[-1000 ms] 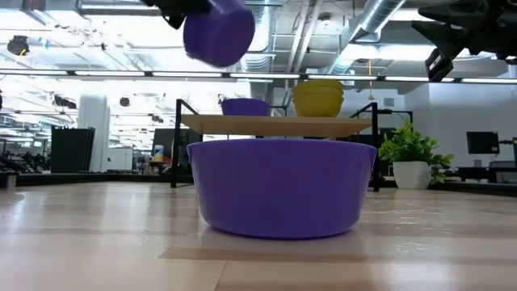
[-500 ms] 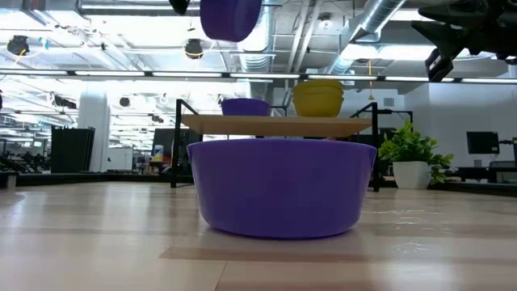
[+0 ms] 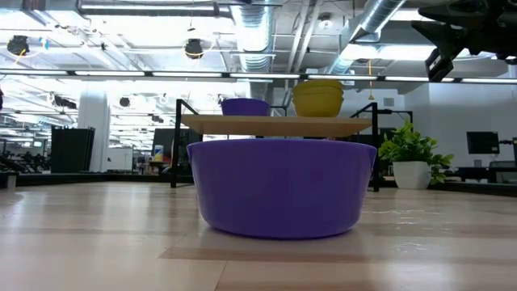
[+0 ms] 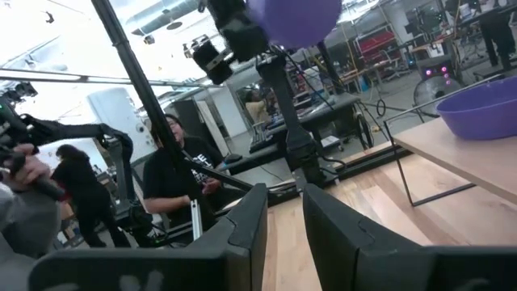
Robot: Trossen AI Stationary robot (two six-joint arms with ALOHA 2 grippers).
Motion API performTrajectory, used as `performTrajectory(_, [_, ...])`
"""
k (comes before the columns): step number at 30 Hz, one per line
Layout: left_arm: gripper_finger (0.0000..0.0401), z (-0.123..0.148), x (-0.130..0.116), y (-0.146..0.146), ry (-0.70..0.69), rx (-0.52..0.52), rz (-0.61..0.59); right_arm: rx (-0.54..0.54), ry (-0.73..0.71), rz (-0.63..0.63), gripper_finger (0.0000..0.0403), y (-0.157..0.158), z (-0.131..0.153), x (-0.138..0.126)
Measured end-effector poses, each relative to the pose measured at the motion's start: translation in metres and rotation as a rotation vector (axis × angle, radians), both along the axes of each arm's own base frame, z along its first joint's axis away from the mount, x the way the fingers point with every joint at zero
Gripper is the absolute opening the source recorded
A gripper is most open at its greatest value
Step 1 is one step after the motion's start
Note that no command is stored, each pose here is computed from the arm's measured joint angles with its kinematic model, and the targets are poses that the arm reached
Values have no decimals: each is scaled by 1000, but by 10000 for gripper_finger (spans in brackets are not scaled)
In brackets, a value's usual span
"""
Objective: Pick & Place Mini bowls
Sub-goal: Stack the top blue bowl on top of the blue bowl on the shelf
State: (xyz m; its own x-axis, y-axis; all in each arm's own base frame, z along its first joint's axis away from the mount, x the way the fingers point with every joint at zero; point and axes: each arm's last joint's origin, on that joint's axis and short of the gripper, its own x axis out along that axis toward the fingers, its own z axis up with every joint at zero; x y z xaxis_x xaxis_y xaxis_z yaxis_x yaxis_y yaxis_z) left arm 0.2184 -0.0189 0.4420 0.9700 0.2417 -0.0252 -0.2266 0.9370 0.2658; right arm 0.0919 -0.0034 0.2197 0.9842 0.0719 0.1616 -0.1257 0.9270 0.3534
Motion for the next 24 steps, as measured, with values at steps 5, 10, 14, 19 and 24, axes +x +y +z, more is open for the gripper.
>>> performTrajectory(5, [3,16,18,10,115,104,98,0,1,0,72,0,0,0])
performTrajectory(10, [3,30,40,24,210,230,175,0,2,0,72,0,0,0])
performTrajectory(14, [3,39,54,36,305,345,265,0,3,0,72,0,0,0])
performTrajectory(19, [3,47,70,52,431,547,360,1,7,0,72,0,-1,0])
performTrajectory(24, [4,48,81,68,541,706,404,-2,8,0,72,0,-1,0])
